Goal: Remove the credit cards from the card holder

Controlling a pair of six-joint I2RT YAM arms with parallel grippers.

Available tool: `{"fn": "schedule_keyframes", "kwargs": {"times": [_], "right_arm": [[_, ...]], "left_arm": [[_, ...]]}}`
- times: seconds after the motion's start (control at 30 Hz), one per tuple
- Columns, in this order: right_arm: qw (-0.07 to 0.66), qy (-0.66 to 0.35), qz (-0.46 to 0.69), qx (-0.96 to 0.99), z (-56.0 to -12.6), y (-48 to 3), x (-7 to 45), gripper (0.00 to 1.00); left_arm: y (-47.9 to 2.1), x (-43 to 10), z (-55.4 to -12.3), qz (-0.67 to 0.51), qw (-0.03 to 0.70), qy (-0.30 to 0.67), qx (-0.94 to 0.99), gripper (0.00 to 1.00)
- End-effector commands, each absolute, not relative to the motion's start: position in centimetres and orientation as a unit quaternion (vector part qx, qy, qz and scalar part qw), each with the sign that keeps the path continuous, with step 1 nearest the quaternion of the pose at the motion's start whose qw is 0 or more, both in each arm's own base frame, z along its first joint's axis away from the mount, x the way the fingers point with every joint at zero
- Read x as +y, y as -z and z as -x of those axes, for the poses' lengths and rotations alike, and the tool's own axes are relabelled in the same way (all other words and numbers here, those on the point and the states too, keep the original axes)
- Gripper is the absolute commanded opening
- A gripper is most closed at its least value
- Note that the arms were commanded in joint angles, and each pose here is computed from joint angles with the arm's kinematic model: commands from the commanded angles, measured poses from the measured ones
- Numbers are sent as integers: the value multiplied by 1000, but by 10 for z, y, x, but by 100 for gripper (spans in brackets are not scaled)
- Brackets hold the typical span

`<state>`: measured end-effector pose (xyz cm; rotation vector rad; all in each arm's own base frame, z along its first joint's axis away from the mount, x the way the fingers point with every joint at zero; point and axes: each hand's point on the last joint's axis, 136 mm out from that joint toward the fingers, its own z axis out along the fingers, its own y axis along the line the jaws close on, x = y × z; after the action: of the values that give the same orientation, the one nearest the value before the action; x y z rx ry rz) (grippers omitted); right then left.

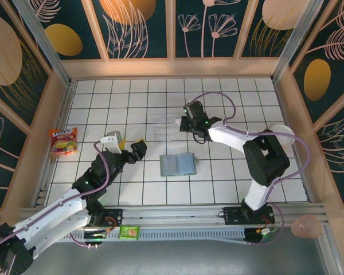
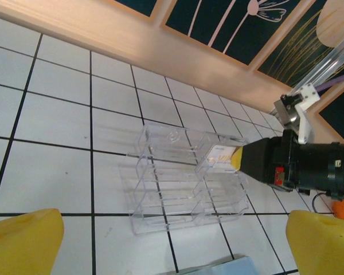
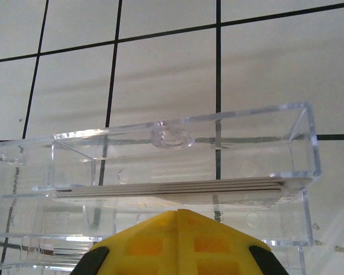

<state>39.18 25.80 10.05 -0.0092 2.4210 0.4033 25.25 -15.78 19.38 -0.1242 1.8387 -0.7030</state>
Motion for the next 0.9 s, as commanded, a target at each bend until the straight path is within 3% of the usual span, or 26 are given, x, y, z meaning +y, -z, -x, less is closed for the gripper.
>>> {"fn": "schedule_keyframes", "kwargs": {"times": [0.0, 0.37, 0.7, 0.87], "right_arm": [[340, -129, -2, 932, -402, -99, 254, 0], [353, -172, 6, 920, -381, -129, 268, 0], [247, -259, 159, 920, -243, -90, 316, 35], [218, -214, 231, 924, -199, -59, 333, 40]], "left_arm": [[-186, -160, -248, 58, 540, 313, 779, 99], [-181, -155, -247, 74, 537, 312, 780, 99], [-168, -142, -245, 94, 536, 291, 787, 99], [-160, -146, -242, 84, 525, 297, 793, 99]]}}
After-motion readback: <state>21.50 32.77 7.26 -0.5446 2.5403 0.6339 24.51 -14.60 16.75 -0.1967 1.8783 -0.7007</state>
